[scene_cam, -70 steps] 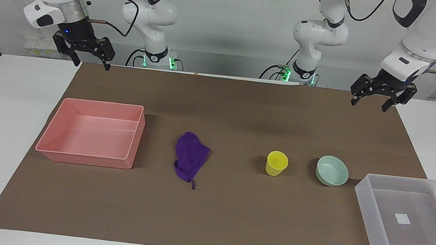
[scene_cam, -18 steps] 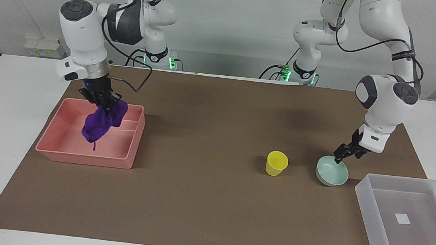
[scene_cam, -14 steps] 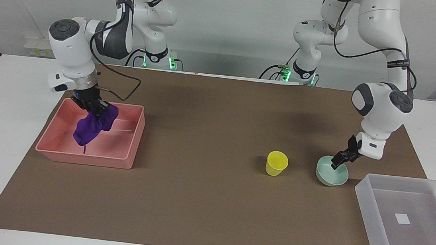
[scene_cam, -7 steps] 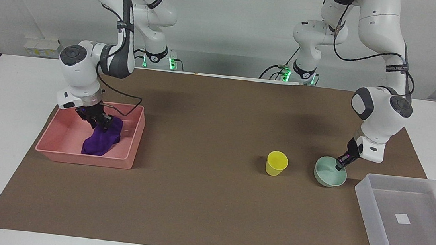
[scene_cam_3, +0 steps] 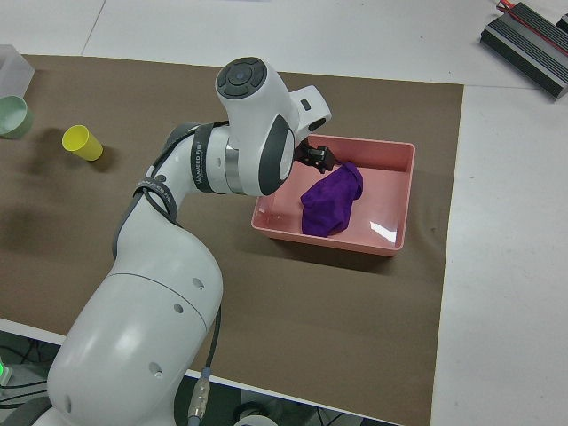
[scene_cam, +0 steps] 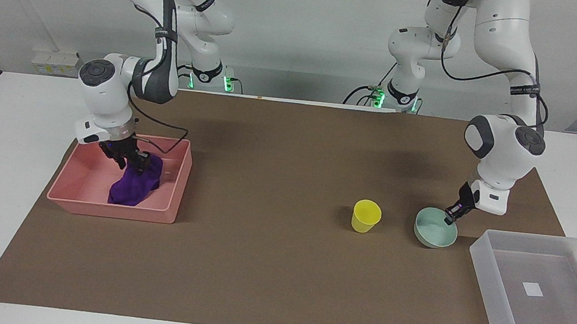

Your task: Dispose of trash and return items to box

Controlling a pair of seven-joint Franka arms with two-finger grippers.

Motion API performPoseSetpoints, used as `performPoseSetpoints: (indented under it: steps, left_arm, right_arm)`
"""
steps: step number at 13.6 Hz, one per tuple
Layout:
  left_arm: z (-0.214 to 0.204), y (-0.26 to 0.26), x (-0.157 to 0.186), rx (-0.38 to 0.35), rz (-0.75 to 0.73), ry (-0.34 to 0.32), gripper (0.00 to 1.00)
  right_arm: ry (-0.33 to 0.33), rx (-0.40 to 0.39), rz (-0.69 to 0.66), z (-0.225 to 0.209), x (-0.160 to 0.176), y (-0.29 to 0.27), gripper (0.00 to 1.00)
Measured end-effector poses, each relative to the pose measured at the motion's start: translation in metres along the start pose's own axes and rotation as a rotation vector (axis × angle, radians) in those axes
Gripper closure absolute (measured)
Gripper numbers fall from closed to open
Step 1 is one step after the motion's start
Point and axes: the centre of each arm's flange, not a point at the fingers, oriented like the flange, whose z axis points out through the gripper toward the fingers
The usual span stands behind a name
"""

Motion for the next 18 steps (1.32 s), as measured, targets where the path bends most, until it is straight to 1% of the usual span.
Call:
performPoseSetpoints:
  steps: [2, 3, 5, 7, 10, 11, 13, 16, 18]
  left_arm:
    - [-0.024, -0.013, 0.029, -0.001, 0.054, 0.056, 0.98]
    - [-0.032, -0.019, 0.046, 0.007, 0.068, 0.075, 0.98]
    - [-0.039, -0.036, 0.086, 0.031, 0.077, 0.099, 0.98]
    - [-0.034, -0.062, 0.124, 0.044, 0.084, 0.122, 0.98]
    - [0.006, -0.114, 0.162, 0.061, 0.063, 0.120, 0.98]
    - [0.020, -0.130, 0.171, 0.069, 0.060, 0.121, 0.98]
    - [0.041, -0.154, 0.179, 0.095, 0.072, 0.114, 0.98]
    - [0.051, -0.162, 0.180, 0.110, 0.079, 0.100, 0.98]
    - [0.060, -0.162, 0.177, 0.137, 0.101, 0.080, 0.98]
  right_arm:
    - [-0.037, 0.013, -0.015, -0.032, 0.001, 0.005, 0.00]
    - [-0.055, 0.029, -0.012, -0.046, 0.001, 0.007, 0.00]
    - [-0.088, 0.037, -0.001, -0.074, 0.003, 0.012, 0.00]
    - [-0.112, 0.037, 0.002, -0.102, 0.004, 0.020, 0.00]
    - [-0.125, 0.040, -0.028, -0.143, 0.004, 0.040, 0.00]
    - [-0.124, 0.042, -0.032, -0.154, 0.003, 0.046, 0.00]
    - [-0.130, 0.047, -0.035, -0.160, 0.002, 0.047, 0.00]
    - [-0.140, 0.047, -0.038, -0.156, 0.001, 0.045, 0.00]
    - [-0.141, 0.048, -0.042, -0.156, 0.001, 0.043, 0.00]
